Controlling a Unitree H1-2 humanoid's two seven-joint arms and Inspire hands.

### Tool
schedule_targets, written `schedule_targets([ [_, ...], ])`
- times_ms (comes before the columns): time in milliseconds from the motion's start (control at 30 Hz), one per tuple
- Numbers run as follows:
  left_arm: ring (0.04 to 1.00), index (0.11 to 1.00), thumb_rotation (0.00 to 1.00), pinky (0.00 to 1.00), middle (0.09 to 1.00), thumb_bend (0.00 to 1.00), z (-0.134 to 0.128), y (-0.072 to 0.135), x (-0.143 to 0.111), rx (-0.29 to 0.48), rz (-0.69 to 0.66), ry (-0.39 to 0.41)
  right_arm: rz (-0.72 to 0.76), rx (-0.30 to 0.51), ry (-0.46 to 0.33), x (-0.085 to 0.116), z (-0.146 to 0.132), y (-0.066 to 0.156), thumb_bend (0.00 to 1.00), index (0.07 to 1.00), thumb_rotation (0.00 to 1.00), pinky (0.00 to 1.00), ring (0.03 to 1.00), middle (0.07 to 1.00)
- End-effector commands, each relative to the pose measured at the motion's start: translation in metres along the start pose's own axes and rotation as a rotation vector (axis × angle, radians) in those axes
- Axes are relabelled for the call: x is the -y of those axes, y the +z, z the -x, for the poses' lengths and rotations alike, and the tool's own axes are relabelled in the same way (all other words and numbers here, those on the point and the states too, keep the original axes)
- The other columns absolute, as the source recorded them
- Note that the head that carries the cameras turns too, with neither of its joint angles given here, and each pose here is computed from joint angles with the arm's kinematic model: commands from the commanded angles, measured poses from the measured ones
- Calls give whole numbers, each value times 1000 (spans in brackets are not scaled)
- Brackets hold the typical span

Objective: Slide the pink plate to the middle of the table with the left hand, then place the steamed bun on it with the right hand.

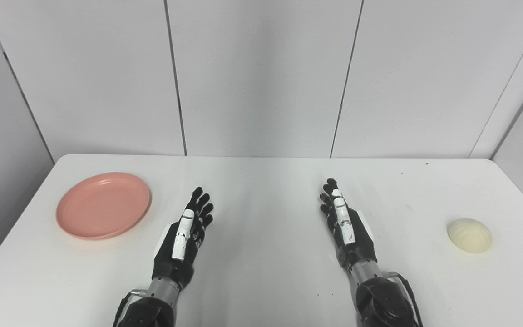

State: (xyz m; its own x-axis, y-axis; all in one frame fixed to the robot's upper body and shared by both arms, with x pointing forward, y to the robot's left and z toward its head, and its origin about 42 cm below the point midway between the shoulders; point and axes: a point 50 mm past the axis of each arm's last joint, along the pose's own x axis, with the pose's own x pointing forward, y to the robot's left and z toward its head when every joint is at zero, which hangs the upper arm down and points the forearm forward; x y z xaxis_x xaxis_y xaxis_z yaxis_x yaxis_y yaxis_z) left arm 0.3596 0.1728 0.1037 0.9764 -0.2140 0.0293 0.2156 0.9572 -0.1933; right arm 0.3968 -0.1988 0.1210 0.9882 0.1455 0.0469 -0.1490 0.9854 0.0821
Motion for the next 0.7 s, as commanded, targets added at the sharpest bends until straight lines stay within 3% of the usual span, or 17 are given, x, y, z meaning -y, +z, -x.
schedule_targets([
  [0, 989, 1000, 1000, 1000, 996, 407, 30, -46, -12, -192, 30, 49, -16, -94, -2, 2, 19, -33, 178, 1000, 1000, 1000, 1000, 1000],
  [667, 988, 1000, 1000, 1000, 995, 408, 30, -46, -12, -192, 32, 49, -22, -100, -1, 1, 19, -32, 181, 1000, 1000, 1000, 1000, 1000],
])
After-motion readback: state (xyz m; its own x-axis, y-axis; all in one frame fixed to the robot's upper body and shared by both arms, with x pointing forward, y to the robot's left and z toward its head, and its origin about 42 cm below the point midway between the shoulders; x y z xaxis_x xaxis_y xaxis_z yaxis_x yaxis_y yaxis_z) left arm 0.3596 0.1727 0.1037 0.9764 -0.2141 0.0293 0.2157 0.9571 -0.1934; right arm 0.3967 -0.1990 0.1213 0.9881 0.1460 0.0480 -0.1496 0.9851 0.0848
